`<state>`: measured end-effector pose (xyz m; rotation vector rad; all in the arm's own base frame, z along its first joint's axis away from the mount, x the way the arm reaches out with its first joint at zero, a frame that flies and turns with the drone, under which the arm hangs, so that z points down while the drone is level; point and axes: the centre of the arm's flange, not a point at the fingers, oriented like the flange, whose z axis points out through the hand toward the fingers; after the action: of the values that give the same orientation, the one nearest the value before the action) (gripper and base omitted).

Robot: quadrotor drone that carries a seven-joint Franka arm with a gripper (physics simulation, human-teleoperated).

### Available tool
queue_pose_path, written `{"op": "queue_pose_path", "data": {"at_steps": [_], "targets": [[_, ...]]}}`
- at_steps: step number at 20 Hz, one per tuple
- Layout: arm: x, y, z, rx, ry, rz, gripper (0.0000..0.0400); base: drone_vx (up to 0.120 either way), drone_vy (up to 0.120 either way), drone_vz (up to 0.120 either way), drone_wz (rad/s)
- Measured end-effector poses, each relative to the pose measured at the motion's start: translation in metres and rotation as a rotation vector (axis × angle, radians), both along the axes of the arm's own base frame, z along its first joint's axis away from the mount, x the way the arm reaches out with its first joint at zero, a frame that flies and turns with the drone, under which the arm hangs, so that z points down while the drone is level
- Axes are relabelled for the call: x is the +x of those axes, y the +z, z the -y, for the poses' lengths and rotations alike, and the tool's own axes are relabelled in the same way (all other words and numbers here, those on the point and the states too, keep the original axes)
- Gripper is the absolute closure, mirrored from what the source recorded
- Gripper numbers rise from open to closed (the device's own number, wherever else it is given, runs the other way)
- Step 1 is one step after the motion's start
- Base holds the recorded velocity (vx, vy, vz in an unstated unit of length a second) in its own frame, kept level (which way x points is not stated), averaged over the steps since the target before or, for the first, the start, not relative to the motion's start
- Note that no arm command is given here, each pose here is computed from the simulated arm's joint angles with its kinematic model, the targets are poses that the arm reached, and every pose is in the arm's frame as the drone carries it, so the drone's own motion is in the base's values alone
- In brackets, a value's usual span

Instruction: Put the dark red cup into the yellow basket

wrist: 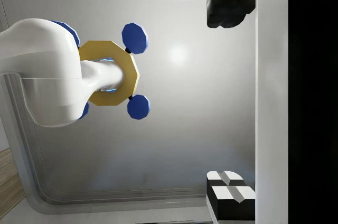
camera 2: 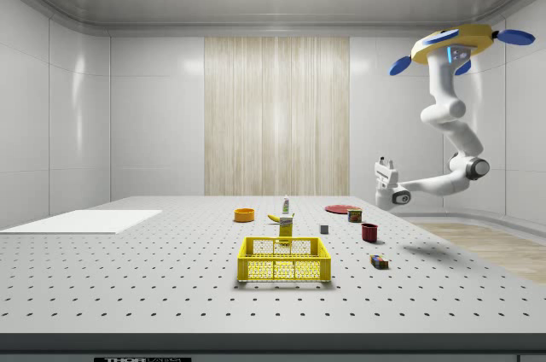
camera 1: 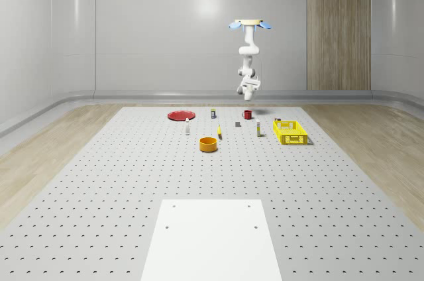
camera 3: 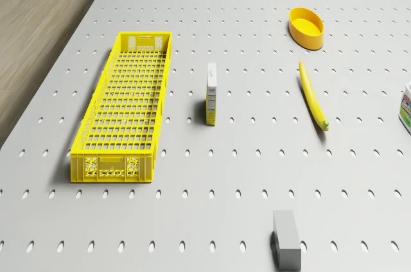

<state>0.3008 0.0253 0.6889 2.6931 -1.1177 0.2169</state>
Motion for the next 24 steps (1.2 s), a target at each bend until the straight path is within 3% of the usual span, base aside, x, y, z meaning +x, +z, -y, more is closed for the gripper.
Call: {"op": "queue_pose_path", "data": {"at_steps": [7, 10, 12, 14, 17, 24], "targets": [[0.0005, -0.028, -0.046, -0.546, -0.017, 0.0035, 0.0, 0.0, 0.0, -0.12, 0.0], [0.0016, -0.064, -0.068, -0.978, -0.031, 0.0034, 0.0, 0.0, 0.0, -0.12, 0.0], [0.0027, -0.098, -0.073, -1.318, -0.043, 0.0028, 0.0, 0.0, 0.0, -0.12, 0.0], [0.0038, -0.131, -0.067, -1.662, -0.055, 0.0019, 0.0, 0.0, 0.0, -0.12, 0.0], [0.0051, -0.167, -0.043, -2.104, -0.071, 0.0, 0.0, 0.0, 0.0, -0.12, 0.0], [0.0058, -0.194, 0.003, -2.651, -0.083, -0.0028, 0.0, 0.006, 0.0, -0.12, 0.0]]}}
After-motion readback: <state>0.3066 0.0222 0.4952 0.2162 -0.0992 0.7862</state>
